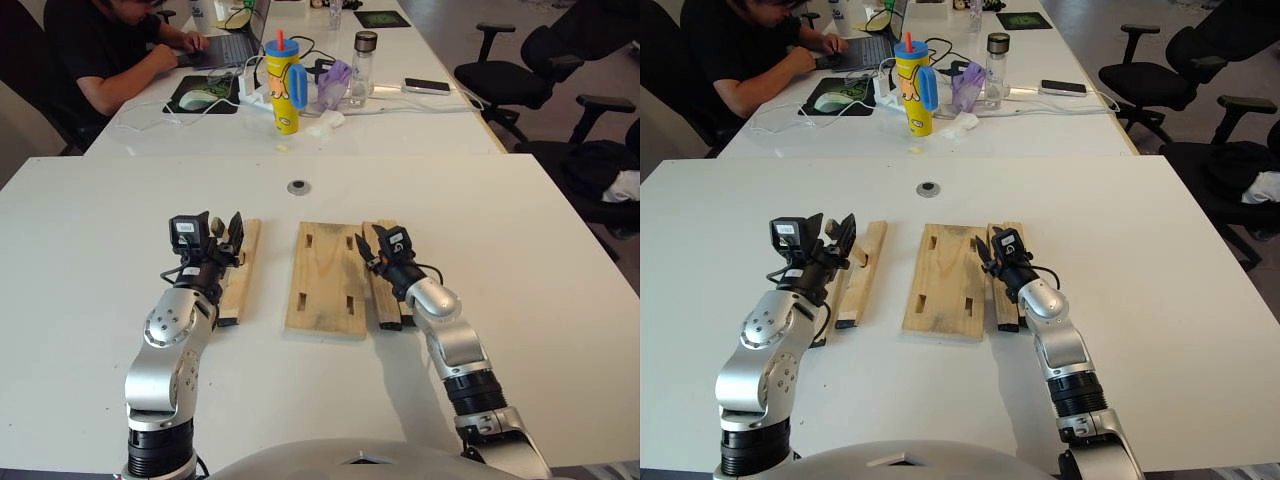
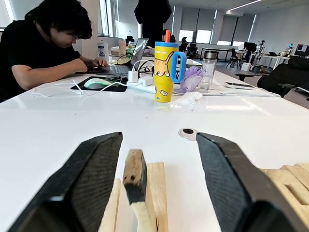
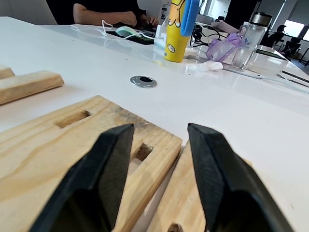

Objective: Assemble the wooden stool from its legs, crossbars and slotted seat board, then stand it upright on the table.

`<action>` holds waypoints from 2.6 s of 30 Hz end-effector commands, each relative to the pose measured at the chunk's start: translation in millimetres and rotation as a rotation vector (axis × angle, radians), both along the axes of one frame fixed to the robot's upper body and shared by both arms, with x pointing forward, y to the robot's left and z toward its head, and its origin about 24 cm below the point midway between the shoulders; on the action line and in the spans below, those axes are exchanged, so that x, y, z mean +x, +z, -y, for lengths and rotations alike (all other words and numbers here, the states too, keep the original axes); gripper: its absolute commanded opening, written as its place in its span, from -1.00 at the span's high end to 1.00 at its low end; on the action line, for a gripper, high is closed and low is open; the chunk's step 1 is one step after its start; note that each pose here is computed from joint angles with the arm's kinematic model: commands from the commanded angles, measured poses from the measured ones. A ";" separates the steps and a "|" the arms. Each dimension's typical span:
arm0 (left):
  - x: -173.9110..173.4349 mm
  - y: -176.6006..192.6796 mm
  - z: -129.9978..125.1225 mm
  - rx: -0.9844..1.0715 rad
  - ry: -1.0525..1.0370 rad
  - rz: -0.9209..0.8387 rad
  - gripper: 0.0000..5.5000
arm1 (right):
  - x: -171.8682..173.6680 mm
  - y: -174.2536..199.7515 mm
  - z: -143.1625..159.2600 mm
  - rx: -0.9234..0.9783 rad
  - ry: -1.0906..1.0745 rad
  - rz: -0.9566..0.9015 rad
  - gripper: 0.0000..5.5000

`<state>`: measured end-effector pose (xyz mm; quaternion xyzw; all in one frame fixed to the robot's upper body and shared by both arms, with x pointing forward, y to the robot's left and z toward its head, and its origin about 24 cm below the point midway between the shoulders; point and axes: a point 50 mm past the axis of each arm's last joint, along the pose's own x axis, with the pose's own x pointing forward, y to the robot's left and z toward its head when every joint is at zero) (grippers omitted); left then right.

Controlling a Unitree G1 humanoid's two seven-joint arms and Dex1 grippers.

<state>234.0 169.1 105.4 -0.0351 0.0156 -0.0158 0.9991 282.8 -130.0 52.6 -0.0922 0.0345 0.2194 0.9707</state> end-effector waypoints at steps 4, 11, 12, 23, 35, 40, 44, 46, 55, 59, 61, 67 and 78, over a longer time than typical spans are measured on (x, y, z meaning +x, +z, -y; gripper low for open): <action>2.2 -7.6 -0.9 -0.005 0.054 -0.030 -0.04 | 3.8 2.7 -0.8 -0.018 0.031 -0.006 0.25; 5.1 -15.2 4.9 -0.018 0.018 -0.069 0.28 | 6.1 4.3 -1.7 -0.016 0.029 -0.001 0.25; 5.3 -16.3 4.8 -0.016 0.018 -0.074 0.33 | 6.4 4.3 -2.0 -0.016 0.029 -0.001 0.25; 11.7 -17.3 1.2 -0.010 0.016 -0.073 0.85 | 9.1 3.3 -0.5 -0.025 -0.001 -0.007 0.25; 52.2 51.9 -3.2 -0.141 -0.283 0.174 0.85 | 20.5 25.7 24.6 0.464 0.179 -0.165 -0.25; 64.0 76.6 -8.8 -0.329 -0.559 0.183 0.85 | 10.1 44.4 35.1 0.814 0.441 -0.318 -0.54; 65.9 91.7 -13.3 -0.473 -0.722 0.162 0.85 | 7.8 60.1 46.9 0.997 0.541 -0.345 -0.73; 65.9 94.4 -7.5 -0.526 -0.825 0.134 0.85 | 7.5 60.1 54.5 1.055 0.534 -0.347 -0.84; 57.1 91.9 5.2 -0.718 -1.034 0.031 0.85 | 3.7 77.6 47.9 1.144 0.674 -0.341 -0.96; 54.3 83.8 7.2 -0.780 -1.072 -0.032 0.85 | -0.4 77.0 45.4 1.154 0.726 -0.357 -0.96; 51.9 81.5 9.8 -0.800 -1.096 -0.058 0.85 | -2.4 78.6 44.8 1.171 0.748 -0.351 -0.96; 48.3 71.8 14.6 -0.882 -1.135 -0.130 0.85 | -4.9 80.5 45.1 1.222 0.783 -0.362 -0.79; 46.5 71.7 9.9 -0.952 -1.125 -0.134 0.85 | -11.5 83.5 47.6 1.205 0.856 -0.366 -0.22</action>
